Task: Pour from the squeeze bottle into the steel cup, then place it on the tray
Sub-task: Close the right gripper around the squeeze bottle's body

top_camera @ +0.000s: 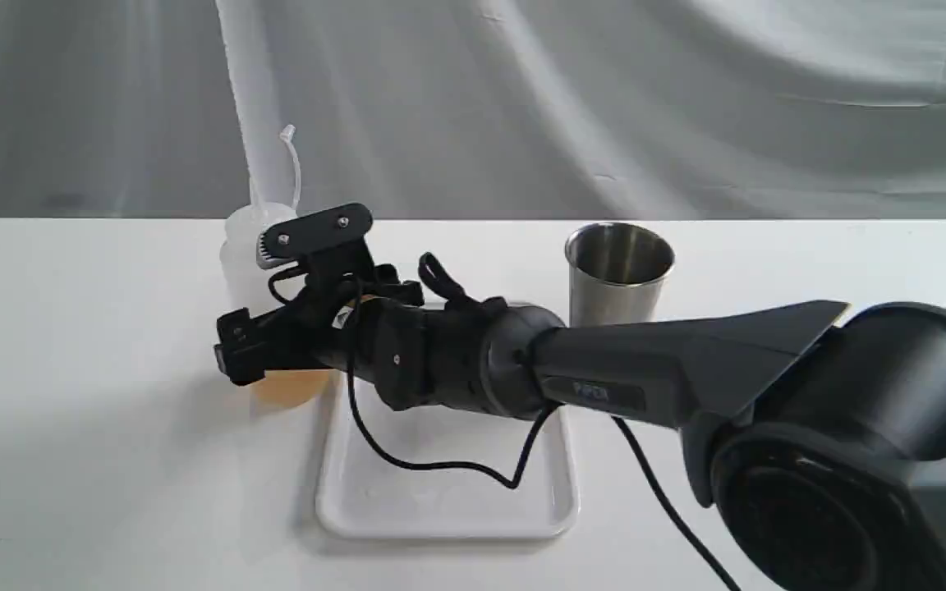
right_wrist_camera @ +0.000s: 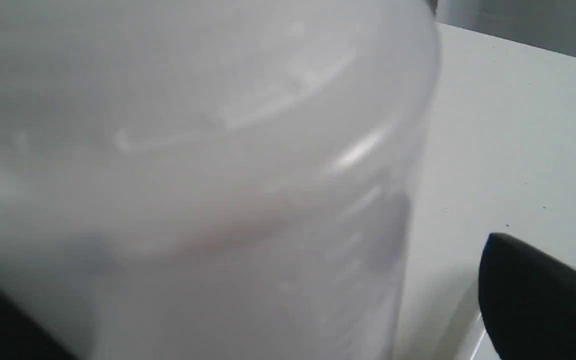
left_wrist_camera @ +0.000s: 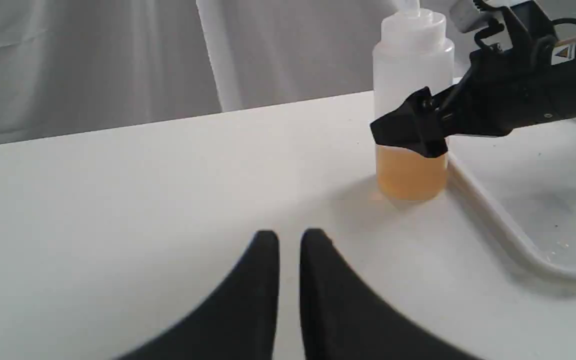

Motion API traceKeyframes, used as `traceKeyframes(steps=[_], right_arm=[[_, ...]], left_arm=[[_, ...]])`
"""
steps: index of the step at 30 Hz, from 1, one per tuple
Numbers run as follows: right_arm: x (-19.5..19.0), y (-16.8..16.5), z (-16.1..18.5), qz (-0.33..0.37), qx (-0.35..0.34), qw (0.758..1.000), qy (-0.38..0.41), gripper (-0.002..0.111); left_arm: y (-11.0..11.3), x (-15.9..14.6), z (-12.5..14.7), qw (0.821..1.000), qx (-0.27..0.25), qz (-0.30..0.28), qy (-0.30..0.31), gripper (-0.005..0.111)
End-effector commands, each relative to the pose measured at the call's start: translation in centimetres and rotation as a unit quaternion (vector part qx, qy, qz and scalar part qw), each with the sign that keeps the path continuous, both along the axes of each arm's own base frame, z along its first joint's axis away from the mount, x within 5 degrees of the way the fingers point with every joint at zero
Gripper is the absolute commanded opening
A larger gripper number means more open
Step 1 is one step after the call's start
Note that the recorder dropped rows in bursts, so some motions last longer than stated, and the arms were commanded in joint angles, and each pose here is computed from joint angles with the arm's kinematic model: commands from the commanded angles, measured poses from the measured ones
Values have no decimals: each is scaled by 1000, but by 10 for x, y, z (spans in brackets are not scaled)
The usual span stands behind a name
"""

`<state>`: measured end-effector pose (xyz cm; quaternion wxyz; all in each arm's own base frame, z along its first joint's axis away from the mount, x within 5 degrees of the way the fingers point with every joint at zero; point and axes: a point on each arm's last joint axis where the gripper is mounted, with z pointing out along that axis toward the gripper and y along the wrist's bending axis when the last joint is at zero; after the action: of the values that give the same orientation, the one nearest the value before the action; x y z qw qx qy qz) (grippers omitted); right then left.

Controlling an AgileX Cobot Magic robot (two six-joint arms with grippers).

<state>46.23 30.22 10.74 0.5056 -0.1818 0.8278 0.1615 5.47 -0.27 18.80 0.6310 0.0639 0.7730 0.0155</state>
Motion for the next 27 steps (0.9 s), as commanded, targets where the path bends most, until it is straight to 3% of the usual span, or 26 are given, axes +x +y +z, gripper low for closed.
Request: traceKeyframes(steps=[1,10,20,27], right_arm=[[2,-3,2,-12,16,1000,12,101],[1,-1,2,-18,32,999,21,88],[-2,3,2,-18,40,999,28,47],[-5,5,18,-4,38,999,33,36]], left_arm=[[0,0,-1,1000,-1,-1,-3,8],[0,0,-1,1000,-1,-1,-3,8],[0,0,-1,1000,-1,-1,-3,8],[0,0,-1,1000,-1,-1,-3,8]])
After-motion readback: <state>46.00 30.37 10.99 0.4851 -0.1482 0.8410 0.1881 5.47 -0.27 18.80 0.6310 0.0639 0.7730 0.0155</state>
